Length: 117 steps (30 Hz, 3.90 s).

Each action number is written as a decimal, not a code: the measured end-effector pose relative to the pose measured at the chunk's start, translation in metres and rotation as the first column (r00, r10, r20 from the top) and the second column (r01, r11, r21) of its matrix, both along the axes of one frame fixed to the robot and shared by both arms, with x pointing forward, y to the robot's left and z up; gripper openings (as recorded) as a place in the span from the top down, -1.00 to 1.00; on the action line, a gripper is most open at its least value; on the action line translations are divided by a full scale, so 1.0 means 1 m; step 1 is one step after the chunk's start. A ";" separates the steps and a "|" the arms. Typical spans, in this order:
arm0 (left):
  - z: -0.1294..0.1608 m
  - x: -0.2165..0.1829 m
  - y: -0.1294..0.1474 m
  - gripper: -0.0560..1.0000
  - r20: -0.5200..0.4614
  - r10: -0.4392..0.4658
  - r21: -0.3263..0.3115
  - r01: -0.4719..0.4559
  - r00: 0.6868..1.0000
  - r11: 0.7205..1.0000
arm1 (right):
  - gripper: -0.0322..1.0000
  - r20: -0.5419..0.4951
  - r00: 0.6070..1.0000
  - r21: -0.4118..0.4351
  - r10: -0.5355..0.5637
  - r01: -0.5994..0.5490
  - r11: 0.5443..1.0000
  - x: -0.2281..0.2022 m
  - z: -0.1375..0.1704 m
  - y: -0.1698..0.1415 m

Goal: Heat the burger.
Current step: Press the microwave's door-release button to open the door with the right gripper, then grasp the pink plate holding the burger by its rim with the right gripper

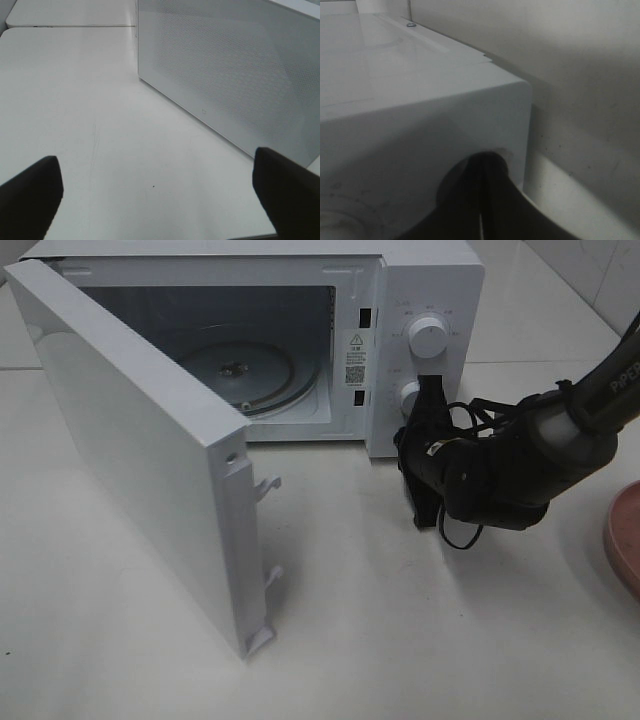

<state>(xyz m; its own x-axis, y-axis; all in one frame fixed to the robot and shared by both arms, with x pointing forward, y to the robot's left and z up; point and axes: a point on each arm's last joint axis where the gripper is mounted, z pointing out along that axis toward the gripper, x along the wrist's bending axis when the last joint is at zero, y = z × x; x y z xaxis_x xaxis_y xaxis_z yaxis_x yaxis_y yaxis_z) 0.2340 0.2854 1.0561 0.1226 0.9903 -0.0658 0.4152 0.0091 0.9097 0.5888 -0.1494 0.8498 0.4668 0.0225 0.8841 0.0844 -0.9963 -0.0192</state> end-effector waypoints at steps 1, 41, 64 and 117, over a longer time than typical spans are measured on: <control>0.000 0.000 0.000 -0.94 0.000 0.000 0.000 0.000 1.000 1.000 | 0.93 0.003 1.000 -0.003 0.007 -0.007 1.000 -0.001 0.002 0.000; 0.000 0.000 0.000 -0.94 0.000 0.000 0.000 0.000 1.000 1.000 | 0.93 -0.236 0.874 -0.258 0.424 -0.477 0.840 -0.060 0.078 -0.002; 0.000 0.000 0.000 -0.94 0.000 0.000 0.000 0.000 1.000 1.000 | 0.83 -0.613 0.295 -0.435 0.733 -0.900 -0.002 -0.122 0.124 -0.014; 0.000 0.000 0.000 -0.94 0.000 0.000 0.000 0.000 1.000 1.000 | -0.80 -0.901 0.194 -0.261 0.387 -0.957 -0.127 -0.099 0.156 -0.143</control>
